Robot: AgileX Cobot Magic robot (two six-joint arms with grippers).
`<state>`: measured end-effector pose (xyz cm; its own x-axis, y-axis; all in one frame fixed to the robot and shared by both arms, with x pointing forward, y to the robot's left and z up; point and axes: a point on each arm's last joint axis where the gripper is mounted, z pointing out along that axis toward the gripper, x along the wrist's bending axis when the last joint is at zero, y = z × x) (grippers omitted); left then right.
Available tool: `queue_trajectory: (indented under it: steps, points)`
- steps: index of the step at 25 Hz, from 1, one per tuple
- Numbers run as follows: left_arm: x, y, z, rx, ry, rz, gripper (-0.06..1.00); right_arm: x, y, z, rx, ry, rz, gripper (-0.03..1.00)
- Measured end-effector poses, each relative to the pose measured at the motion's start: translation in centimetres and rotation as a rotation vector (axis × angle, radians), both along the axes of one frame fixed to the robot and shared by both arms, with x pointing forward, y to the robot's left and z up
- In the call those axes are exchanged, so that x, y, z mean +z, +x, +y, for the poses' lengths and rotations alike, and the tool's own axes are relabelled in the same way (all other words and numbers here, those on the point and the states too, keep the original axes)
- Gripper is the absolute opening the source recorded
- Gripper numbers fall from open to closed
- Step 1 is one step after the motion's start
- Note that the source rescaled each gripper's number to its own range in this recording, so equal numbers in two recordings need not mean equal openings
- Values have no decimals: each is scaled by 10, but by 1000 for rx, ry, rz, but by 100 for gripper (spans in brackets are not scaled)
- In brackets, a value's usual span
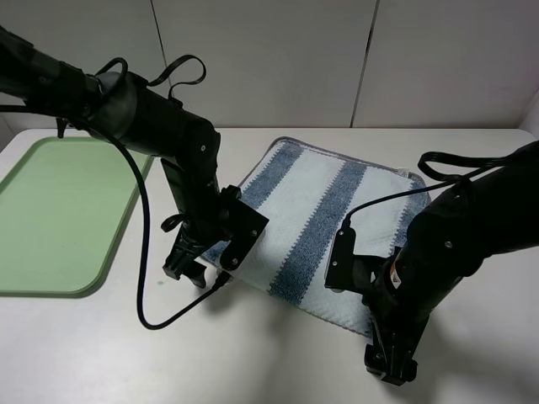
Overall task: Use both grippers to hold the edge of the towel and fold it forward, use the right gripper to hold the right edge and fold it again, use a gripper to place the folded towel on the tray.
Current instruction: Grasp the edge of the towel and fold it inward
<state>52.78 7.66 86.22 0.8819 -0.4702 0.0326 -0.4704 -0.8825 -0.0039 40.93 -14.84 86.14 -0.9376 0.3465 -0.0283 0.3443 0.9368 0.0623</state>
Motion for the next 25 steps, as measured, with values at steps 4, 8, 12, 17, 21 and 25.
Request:
queue_trajectory:
  steps: [4,8,12,17,21,25]
  points:
    - [-2,1,-1,0,-1,-1,80,0,0,0,-1,1,0,100]
    - [-1,2,-1,0,-3,-4,74,0,0,0,-5,4,-2,100]
    - [-1,2,-2,0,-6,-7,61,0,0,1,-6,6,-4,98]
    - [-2,2,-2,0,-6,-7,47,0,2,2,-3,18,-21,76]
    - [-2,3,-2,5,-9,-11,36,0,4,4,-8,36,-38,52]
    - [-2,4,-3,6,-18,-21,21,0,6,5,-9,48,-52,27]
